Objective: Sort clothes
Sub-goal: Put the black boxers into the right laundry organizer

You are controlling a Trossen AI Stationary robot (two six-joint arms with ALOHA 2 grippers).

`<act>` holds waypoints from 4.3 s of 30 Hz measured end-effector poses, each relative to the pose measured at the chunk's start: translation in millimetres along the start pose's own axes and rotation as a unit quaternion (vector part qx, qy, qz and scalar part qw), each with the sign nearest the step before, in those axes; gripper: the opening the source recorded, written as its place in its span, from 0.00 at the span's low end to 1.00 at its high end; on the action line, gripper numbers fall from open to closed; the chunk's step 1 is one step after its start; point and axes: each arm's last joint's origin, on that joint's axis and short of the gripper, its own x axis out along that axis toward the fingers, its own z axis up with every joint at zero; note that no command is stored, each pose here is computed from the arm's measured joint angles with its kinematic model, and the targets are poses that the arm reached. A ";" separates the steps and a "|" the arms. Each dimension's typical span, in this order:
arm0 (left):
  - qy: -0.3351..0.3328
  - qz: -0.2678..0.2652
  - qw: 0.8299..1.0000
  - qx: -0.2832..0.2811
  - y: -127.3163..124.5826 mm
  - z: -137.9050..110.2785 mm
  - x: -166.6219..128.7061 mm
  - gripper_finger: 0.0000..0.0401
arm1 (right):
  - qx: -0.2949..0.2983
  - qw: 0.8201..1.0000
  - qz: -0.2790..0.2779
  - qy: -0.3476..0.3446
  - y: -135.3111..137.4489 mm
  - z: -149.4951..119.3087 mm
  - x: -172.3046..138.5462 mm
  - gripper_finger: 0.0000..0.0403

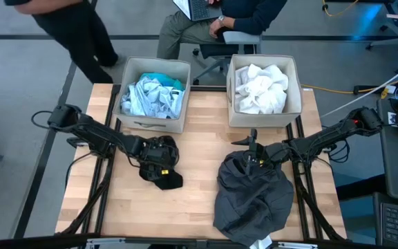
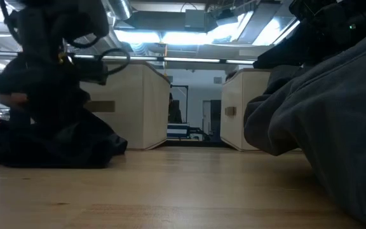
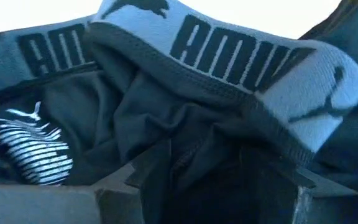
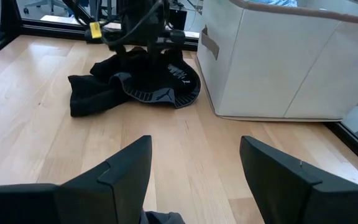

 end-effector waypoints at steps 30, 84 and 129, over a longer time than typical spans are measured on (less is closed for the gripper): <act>-0.159 -0.086 0.981 0.071 -21.9 41.0 -3.8 0.02 | 0.002 1.000 0.021 -0.004 1.2 0.8 0.1 0.61; -0.381 -0.026 0.920 0.090 -25.6 84.4 -45.1 0.06 | -0.194 0.976 0.088 0.042 42.9 40.5 148.6 0.07; -0.538 0.061 0.839 0.056 49.3 6.5 -80.4 0.46 | -0.147 0.977 -0.153 -0.025 -65.1 150.8 17.4 0.08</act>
